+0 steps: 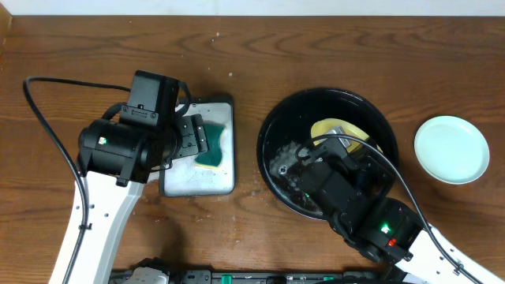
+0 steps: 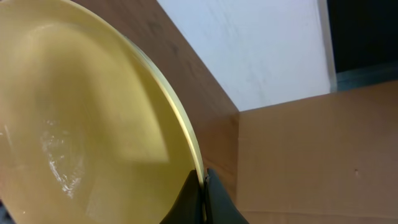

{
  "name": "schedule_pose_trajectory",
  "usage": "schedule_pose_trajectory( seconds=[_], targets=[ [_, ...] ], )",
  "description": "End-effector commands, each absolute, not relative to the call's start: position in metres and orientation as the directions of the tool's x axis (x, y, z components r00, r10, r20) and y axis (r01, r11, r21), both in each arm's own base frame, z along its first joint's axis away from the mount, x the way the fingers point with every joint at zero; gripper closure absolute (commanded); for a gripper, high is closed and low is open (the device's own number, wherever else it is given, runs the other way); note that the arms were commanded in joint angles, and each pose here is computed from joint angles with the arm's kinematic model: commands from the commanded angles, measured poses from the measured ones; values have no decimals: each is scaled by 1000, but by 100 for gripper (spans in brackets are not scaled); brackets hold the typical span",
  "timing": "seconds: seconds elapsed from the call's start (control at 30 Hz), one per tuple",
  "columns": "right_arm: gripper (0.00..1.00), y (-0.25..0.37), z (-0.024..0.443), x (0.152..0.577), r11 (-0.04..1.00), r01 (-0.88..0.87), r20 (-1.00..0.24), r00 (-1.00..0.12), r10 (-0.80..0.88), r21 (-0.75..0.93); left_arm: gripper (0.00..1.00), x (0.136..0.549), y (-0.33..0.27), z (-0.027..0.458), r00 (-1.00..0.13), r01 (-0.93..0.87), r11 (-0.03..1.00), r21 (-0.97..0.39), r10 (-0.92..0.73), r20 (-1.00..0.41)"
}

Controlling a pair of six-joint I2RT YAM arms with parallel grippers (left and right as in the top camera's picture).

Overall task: Clean dirty plates on tray and stack at the side
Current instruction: 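Tilt and lift the yellow plate off the black tray with the right gripper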

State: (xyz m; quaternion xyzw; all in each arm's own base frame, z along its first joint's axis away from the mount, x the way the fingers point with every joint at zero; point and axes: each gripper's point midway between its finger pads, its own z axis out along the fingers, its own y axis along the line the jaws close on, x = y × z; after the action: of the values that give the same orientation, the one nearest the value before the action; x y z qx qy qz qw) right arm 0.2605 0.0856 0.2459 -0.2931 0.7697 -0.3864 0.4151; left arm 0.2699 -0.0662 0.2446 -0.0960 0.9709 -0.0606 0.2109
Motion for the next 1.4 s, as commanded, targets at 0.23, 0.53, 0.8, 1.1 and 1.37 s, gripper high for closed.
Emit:
schedule_pose_trajectory(
  seconds=[0.23, 0.53, 0.8, 1.1, 1.37],
  targets=[
    [99, 84, 264, 261, 513, -73, -424, -471, -774, -855, 18, 269, -65, 245, -894, -154, 976, -152, -203, -399],
    [99, 87, 267, 263, 566, -40, -487, -464, -740, -823, 18, 269, -65, 245, -894, -155, 976, -152, -204, -399],
    [99, 88, 268, 264, 590, -24, -514, -462, -723, -807, 17, 269, -65, 245, -894, -154, 976, -152, -203, -399],
    [99, 91, 271, 266, 615, -4, -548, -451, -705, -788, 17, 269, -65, 245, -894, -155, 976, -152, -204, -399],
    [99, 98, 285, 273, 684, 64, -644, -410, -646, -726, 17, 269, -65, 245, -894, -155, 976, -152, -204, -399]
  ],
)
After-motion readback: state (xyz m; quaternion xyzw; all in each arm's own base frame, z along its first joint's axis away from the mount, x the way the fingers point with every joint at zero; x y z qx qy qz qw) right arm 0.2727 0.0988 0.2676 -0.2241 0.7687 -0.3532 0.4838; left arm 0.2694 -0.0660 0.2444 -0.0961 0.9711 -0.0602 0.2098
